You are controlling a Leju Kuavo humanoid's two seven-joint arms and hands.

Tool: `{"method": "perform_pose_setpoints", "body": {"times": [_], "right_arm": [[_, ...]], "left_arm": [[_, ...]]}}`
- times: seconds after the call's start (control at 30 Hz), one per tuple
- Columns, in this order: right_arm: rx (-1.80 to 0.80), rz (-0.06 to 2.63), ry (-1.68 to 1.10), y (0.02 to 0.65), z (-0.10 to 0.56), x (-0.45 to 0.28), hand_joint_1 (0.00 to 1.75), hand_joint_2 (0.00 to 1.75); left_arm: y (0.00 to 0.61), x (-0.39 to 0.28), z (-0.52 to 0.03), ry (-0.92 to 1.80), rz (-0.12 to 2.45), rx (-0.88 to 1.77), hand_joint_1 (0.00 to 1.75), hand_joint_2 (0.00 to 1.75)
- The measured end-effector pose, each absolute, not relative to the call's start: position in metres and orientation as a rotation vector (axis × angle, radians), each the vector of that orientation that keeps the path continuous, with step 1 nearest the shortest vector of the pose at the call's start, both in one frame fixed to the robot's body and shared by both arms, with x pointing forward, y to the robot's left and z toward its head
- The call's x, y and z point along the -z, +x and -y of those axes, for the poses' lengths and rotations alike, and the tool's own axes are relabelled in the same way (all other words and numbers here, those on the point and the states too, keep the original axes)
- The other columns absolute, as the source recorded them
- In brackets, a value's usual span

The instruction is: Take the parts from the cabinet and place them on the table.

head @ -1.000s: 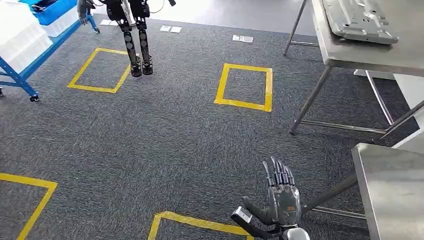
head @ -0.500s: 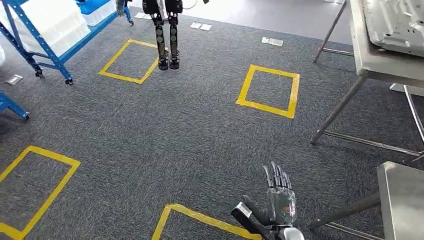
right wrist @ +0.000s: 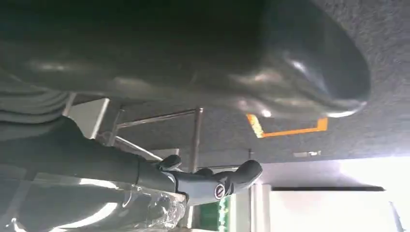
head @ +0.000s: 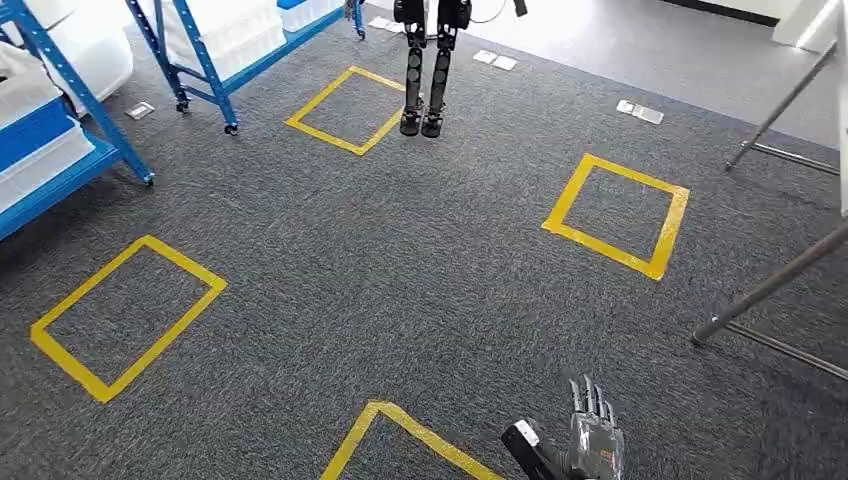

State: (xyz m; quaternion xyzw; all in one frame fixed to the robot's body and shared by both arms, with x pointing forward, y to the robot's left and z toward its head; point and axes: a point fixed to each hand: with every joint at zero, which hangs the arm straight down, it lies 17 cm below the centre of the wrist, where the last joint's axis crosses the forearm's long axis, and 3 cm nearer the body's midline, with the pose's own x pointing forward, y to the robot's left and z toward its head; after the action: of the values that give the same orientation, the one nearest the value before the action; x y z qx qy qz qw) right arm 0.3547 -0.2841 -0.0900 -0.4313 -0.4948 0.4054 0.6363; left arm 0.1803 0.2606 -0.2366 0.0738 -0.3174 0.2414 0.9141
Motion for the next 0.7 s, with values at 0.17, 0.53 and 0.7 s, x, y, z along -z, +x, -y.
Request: {"method": "perform_pose_setpoints", "body": {"times": [0.17, 0.53, 0.7], "right_arm": [[-0.923, 1.125, -0.976, 0.355, 0.283, 0.093, 0.00, 0.00], [-0.816, 0.465, -0.768, 0.210, 0.325, 0.222, 0.00, 0.00], [-0.835, 0.141, -0.446, 0.114, 0.275, 0.266, 0.00, 0.00]], "left_arm": [[0.176, 0.238, -0.263, 0.157, 0.647, -0.495, 0.00, 0.00], [0.191, 0.236, -0.257, 0.160, 0.646, -0.418, 0.00, 0.00], [0.198, 0.236, -0.242, 0.137, 0.625, -0.340, 0.00, 0.00]]}}
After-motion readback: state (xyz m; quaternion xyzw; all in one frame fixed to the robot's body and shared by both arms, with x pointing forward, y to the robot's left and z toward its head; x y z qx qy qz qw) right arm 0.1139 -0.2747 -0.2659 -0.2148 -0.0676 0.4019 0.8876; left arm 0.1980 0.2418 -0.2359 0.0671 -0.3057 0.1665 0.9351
